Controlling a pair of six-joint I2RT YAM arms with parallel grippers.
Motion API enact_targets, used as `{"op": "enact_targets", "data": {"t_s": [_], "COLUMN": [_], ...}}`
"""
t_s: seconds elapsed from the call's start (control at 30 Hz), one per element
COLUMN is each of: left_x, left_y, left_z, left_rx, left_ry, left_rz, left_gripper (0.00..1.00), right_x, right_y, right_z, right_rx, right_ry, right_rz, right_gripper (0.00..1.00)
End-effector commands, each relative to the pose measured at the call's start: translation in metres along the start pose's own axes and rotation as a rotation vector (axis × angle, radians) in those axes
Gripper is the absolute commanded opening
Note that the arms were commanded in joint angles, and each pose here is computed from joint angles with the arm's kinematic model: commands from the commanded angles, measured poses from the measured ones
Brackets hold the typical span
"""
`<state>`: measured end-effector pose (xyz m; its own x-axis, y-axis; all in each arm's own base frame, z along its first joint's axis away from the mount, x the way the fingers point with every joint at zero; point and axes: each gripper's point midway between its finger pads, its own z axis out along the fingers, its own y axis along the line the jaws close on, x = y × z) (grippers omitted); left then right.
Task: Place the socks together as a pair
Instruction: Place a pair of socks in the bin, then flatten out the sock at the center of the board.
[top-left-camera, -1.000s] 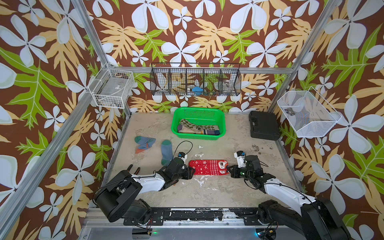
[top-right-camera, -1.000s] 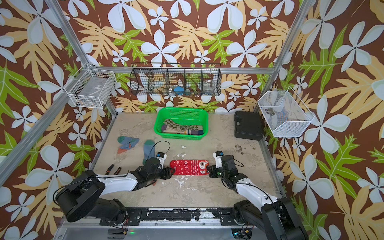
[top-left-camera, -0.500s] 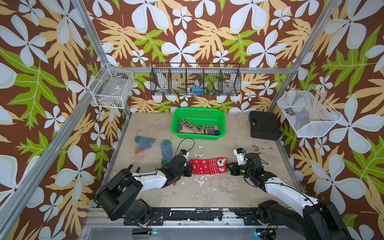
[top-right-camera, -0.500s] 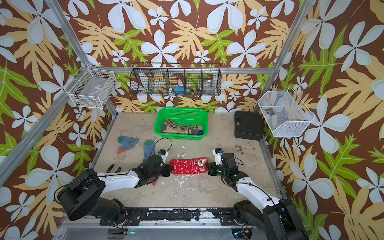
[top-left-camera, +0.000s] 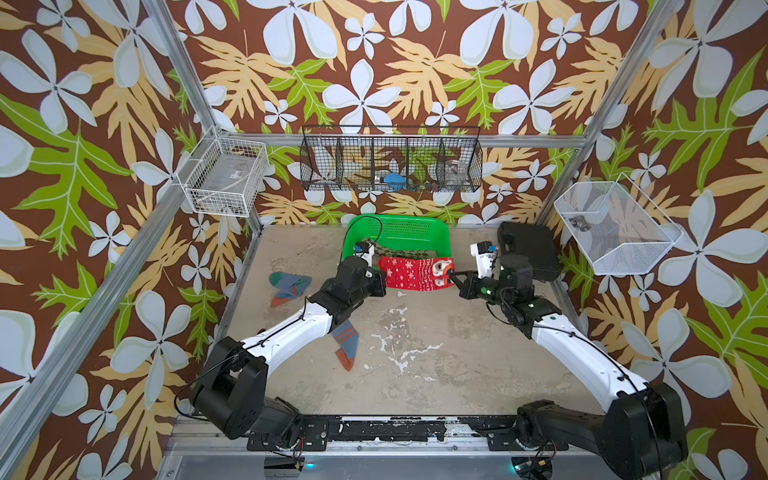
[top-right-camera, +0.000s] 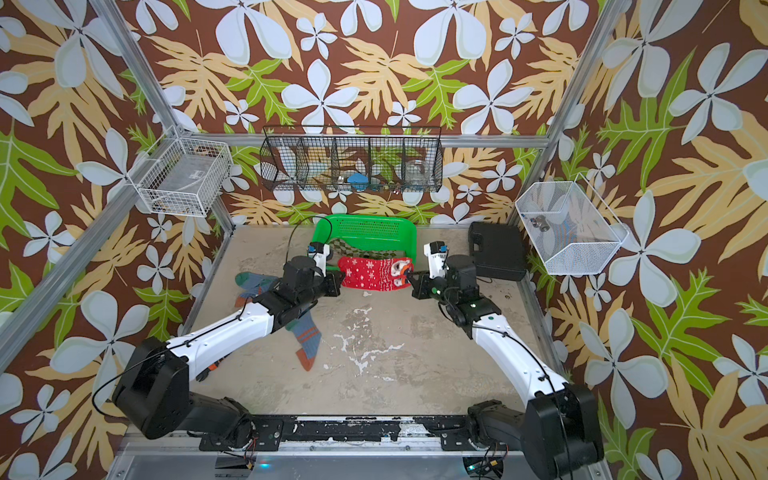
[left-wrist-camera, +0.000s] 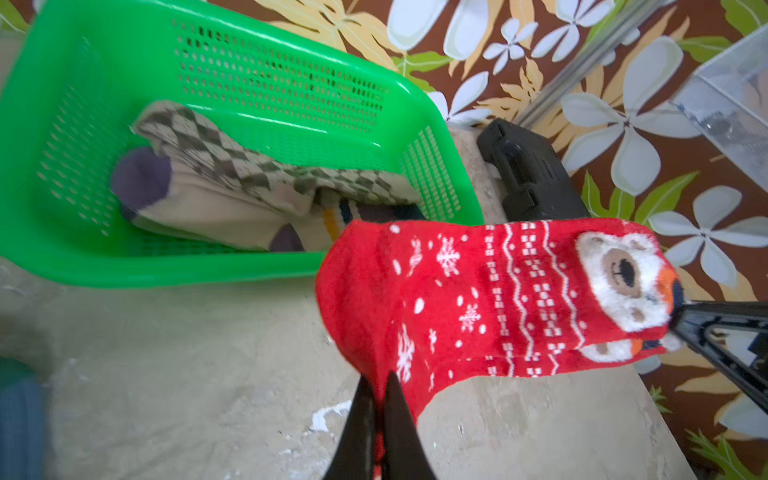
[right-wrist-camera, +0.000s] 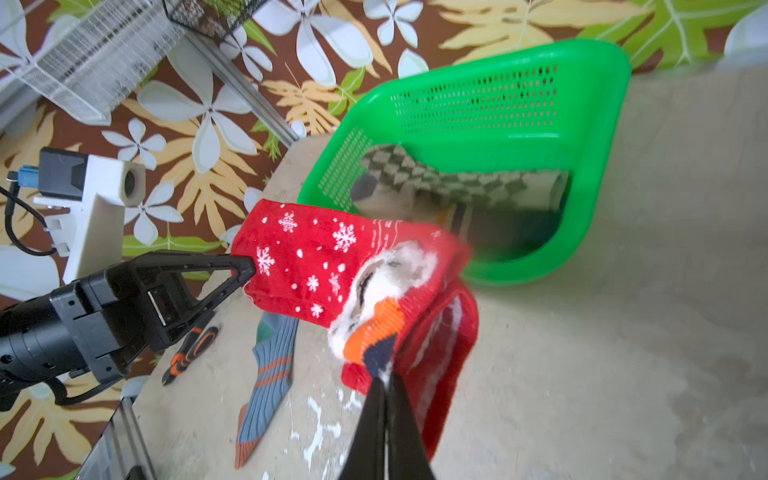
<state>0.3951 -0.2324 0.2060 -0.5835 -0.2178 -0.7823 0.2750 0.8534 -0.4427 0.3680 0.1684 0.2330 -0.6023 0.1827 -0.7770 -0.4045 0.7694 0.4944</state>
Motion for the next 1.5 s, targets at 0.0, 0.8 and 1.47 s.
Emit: {"op": "enact_targets", "data": {"t_s": [0.0, 0.8, 1.47], "left_x": [-0.024, -0.027, -0.002], "left_y": [0.014, 0.124, 0.106], "left_z": [0.011, 0.131, -0.057], "left_rx": [-0.03, -0.21, -0.258], "left_ry": [-0.023, 0.046, -0.196], "left_rz": [0.026, -0.028, -0.108], "left_gripper": [0.0, 0.64, 0.72], "right_x": [-0.025, -0.015, 0.089], "right_y": [0.001, -0.088, 0.088], "right_z": [0.016, 0.144, 0.053], "right_rx": [-0.026, 0.134, -0.156], "right_ry": [-0.016, 0.139, 0.226], "right_rz": [-0.021, -0.009, -0.14], "right_gripper": [0.0, 0.38, 0.41]}}
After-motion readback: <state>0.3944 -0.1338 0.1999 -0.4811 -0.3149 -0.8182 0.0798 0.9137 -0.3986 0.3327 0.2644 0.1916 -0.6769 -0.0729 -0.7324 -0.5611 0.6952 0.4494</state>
